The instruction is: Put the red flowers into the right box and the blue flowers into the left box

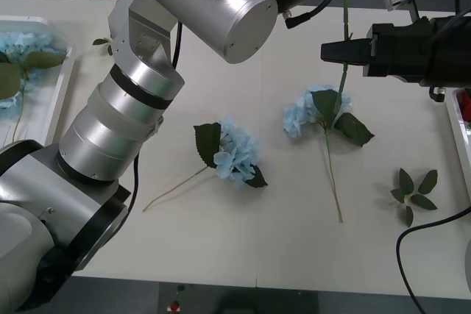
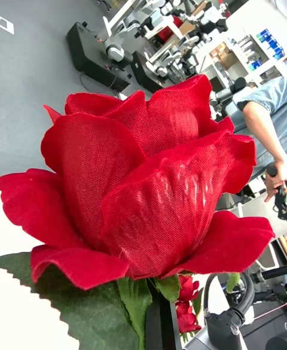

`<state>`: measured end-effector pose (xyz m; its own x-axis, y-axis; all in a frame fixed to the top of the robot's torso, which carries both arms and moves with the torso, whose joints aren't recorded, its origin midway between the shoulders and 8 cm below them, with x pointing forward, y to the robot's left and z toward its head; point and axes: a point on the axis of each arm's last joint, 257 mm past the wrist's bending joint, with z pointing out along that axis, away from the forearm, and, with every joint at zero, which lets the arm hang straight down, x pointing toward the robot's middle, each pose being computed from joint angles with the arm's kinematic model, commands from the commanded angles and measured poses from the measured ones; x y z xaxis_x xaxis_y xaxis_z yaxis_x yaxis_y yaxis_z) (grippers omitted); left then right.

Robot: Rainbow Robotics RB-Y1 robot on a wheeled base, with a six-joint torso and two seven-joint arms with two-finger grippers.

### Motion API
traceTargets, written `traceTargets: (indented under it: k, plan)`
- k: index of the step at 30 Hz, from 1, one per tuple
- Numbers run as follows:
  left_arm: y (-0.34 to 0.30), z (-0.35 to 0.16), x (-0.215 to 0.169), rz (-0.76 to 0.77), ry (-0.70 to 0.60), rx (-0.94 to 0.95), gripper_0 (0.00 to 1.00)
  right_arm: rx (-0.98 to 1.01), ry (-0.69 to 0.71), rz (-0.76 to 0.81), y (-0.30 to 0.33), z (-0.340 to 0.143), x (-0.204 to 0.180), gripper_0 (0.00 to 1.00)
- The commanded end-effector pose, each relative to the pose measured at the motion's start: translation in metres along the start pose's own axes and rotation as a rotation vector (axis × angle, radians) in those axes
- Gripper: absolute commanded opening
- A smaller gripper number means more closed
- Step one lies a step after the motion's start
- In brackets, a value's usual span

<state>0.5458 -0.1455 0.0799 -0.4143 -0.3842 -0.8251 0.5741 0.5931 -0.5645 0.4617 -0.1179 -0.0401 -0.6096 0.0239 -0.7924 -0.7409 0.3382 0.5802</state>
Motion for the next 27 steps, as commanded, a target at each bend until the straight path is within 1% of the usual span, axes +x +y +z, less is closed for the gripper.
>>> traceTargets:
  k: [1,12,13,15,16,27]
  plan:
    - [-0.0345,-0.0071,-0.0238,0.03,-0.043,0.066,0.0,-0.021,-0.03,0.009,0.015,-0.0015,-0.0198,0.0]
    - [-0.0331,-0.0074,-0.0247,0.039,-0.045,0.063,0.0,-0.028,-0.036,0.016,0.0167,-0.0021,-0.0212,0.0]
    - [-0.0331,-0.0074,-0.0247,0.039,-0.045,0.063,0.02,-0.029,-0.036,0.018,0.0166,-0.0018,-0.0205,0.0]
    - [-0.032,-0.0074,-0.0247,0.04,-0.046,0.061,0.71,-0.029,-0.038,0.02,0.0165,-0.0023,-0.0209,0.0]
    - [-0.0322,-0.0074,-0.0257,0.044,-0.049,0.059,1.0,-0.029,-0.038,0.021,0.0165,-0.0023,-0.0209,0.0]
    - [-0.033,-0.0076,-0.0257,0.041,-0.048,0.062,1.0,-0.027,-0.043,0.033,0.0157,-0.0042,-0.0219,0.0]
